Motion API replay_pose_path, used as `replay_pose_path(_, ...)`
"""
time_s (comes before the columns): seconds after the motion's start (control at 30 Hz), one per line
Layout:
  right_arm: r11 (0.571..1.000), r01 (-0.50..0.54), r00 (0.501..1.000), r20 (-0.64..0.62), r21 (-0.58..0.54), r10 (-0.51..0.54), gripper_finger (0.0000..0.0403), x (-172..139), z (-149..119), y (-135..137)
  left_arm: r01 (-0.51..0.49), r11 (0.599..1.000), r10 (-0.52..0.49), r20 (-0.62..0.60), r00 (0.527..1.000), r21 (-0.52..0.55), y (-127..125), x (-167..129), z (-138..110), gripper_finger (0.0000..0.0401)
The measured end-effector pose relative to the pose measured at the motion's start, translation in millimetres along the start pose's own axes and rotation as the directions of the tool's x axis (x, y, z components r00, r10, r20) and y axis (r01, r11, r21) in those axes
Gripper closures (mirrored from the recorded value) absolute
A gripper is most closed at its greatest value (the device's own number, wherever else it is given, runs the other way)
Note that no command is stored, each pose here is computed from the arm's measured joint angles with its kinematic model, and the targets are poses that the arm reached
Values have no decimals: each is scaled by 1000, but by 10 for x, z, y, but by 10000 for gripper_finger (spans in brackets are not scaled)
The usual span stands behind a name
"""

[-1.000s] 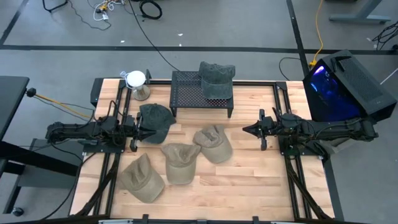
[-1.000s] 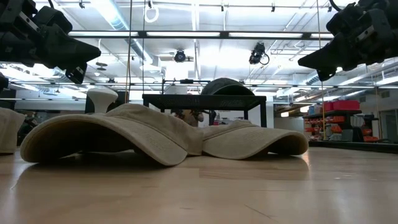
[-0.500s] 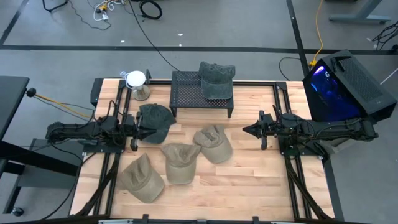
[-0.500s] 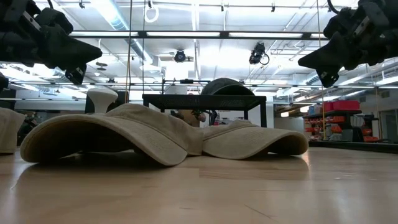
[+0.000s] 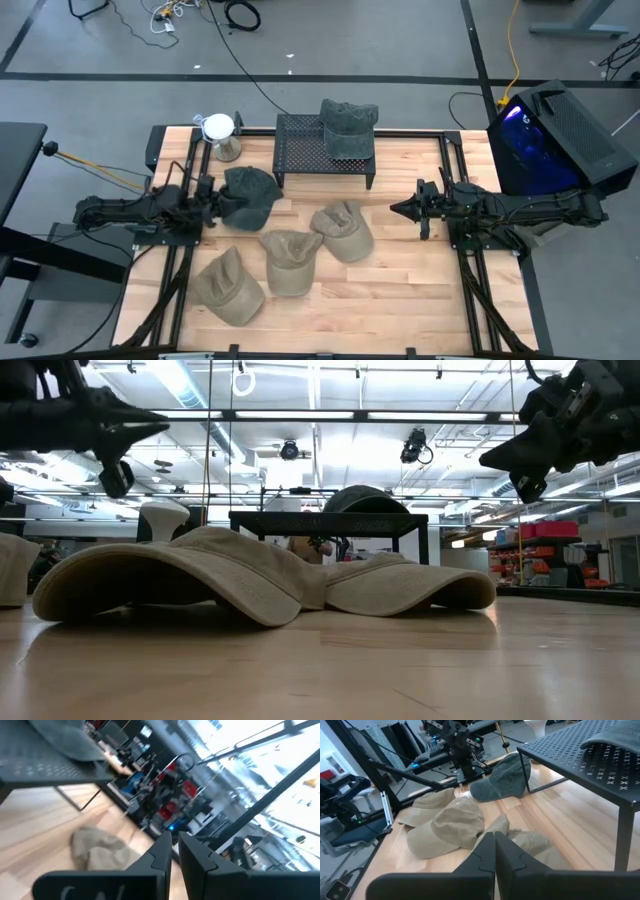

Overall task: Pick & Place hat
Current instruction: Stack the green cap on the other green cap on the shelf

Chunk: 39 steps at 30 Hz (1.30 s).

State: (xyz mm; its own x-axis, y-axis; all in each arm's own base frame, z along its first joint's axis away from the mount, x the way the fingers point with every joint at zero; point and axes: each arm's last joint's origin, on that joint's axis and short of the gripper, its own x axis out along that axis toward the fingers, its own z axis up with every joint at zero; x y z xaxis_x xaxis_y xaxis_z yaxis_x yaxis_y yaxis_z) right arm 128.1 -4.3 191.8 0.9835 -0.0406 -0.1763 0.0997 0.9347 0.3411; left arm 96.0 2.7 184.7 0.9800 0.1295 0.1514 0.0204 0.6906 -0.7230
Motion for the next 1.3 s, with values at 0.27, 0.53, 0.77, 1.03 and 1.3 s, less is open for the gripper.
replay_pose_path(0.27,1000,0,1000,0,-1,0,403,0,0,0,13,997,-21,109,994,81,-154,-22,180,362)
replay_pose_path(0.53,1000,0,1000,0,-1,0,403,0,0,0,-140,976,130,66,989,168,-314,-77,377,362)
replay_pose_path(0.77,1000,-1,1000,0,-1,1,403,0,0,1,-341,909,361,-44,932,241,-381,-37,464,362)
replay_pose_path(1.03,1000,-3,1000,-1,0,3,403,0,0,1,-512,783,582,-128,803,353,-335,146,413,362)
replay_pose_path(1.3,1000,-2,1000,-1,2,2,403,0,0,1,-595,688,703,-176,689,416,-204,313,299,354)
